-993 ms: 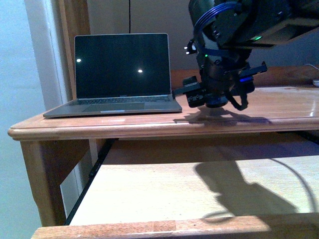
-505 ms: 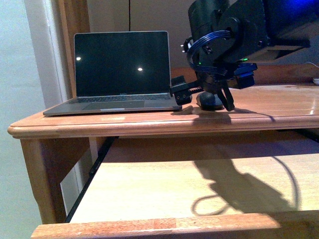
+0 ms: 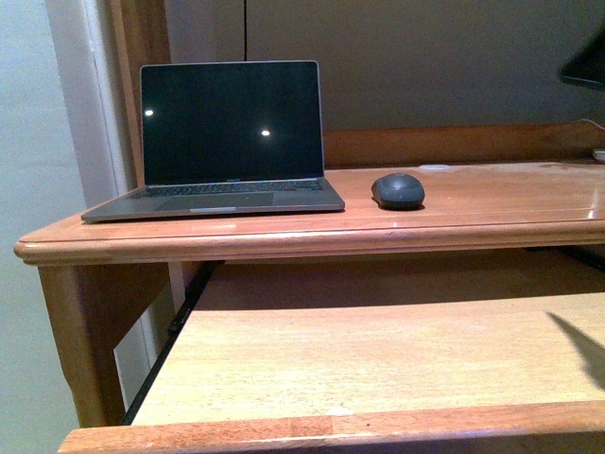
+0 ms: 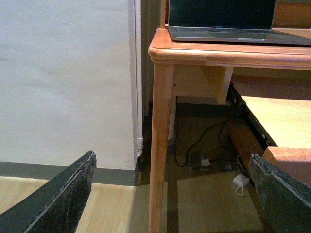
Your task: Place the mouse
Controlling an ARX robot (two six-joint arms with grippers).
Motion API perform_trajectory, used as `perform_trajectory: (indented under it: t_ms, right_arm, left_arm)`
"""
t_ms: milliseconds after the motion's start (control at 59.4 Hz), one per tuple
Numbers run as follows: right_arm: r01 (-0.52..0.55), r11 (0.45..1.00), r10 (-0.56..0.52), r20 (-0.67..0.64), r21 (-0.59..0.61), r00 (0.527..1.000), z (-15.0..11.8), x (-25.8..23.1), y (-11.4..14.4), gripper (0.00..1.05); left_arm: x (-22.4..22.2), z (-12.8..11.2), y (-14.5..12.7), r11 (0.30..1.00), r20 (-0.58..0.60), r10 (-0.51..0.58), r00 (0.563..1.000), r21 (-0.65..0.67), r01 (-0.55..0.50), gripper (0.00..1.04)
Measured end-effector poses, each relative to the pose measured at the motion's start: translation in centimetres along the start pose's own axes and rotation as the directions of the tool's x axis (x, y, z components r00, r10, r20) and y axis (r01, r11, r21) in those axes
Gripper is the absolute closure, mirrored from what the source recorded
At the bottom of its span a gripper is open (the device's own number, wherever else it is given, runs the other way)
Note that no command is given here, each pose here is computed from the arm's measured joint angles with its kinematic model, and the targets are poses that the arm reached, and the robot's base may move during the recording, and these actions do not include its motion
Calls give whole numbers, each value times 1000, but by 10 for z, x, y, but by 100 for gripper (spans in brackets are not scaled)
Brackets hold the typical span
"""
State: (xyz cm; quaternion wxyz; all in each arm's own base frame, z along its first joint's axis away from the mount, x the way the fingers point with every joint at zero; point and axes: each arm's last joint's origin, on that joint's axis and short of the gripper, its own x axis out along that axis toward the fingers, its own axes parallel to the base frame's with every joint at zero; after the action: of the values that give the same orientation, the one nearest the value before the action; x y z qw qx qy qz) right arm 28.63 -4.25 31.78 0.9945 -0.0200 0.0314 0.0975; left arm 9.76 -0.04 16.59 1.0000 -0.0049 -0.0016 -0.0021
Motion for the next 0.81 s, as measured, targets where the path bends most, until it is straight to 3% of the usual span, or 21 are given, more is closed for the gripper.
perform_trajectory:
  t_ms: [118,269,555,808]
  right_arm:
    - [-100,994,93,-122,-50,988,-58,-64,-25,7]
    - [-153,987,139,-227,-44,964,-102,-94,-30,7]
    - [-303,945,250,-322,-127,913,-142,-93,-3,7]
    - [-343,914,253,-357,-217,899,-160,-39,39,7]
  left_arm:
    - [0,0,0,1000,0,0,1000,0,0,8]
    - [0,0,0,1000,0,0,1000,0,0,8]
    - [0,0,0,1000,0,0,1000,0,0,8]
    - [0,0,0,1000,0,0,1000,0,0,8]
